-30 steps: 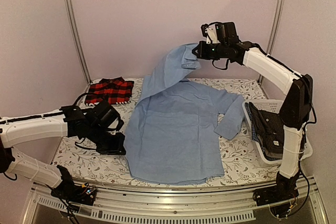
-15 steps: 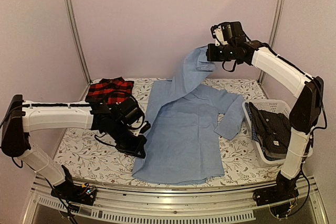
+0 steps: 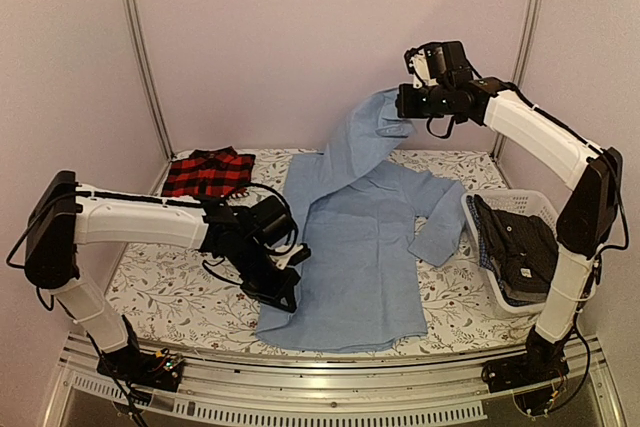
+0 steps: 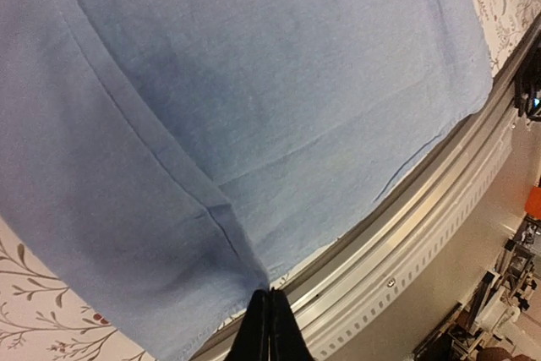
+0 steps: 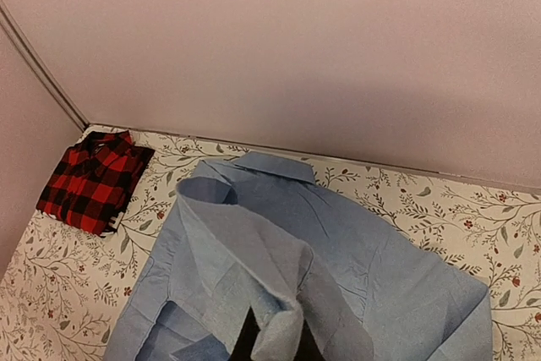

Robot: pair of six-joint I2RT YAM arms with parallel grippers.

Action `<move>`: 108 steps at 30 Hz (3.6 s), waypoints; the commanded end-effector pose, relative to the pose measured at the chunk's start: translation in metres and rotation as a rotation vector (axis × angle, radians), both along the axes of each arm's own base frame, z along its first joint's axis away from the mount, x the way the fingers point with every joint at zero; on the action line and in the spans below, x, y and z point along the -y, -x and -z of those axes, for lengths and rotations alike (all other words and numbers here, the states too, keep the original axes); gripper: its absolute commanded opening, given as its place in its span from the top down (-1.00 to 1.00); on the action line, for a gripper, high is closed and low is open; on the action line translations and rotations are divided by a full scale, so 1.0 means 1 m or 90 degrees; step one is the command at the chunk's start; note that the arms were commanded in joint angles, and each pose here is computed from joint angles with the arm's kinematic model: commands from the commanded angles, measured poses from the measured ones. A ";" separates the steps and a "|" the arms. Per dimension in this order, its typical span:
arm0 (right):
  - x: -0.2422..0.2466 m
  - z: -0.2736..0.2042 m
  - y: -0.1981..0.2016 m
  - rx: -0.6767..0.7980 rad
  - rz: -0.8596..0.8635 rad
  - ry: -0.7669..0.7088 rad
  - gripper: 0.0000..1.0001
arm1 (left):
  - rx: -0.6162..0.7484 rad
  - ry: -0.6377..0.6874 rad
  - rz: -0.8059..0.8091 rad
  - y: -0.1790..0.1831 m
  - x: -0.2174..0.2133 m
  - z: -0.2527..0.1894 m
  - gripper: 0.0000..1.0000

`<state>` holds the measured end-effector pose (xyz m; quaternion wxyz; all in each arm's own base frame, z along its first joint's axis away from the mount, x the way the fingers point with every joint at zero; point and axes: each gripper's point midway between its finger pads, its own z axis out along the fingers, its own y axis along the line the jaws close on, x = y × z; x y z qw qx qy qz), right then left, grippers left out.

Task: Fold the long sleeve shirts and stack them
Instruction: Fold the flattened shirt at the center of the board, then fold the sleeve of the 1/3-folded shirt, then pick up the sleeve from the 1/3-folded shirt.

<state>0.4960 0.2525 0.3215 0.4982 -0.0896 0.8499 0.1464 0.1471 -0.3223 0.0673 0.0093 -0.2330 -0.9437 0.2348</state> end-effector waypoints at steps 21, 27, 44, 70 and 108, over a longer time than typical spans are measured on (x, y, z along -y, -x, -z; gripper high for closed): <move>-0.042 0.032 0.041 -0.083 -0.102 -0.033 1.00 | -0.033 0.040 0.068 0.021 0.015 0.011 0.48; -0.067 0.060 0.064 -0.141 -0.159 -0.054 1.00 | 0.010 0.071 0.044 0.000 0.019 -0.013 0.35; -0.184 0.148 0.160 -0.358 -0.382 -0.113 0.89 | 0.120 0.147 -0.195 -0.105 -0.051 -0.049 0.20; -0.164 0.197 0.220 -0.350 -0.371 -0.048 -0.21 | 0.205 0.112 -0.202 -0.157 -0.046 -0.010 -0.28; -0.160 0.244 0.217 -0.321 -0.308 -0.076 -0.32 | 0.170 0.113 -0.141 -0.162 -0.029 -0.008 -0.28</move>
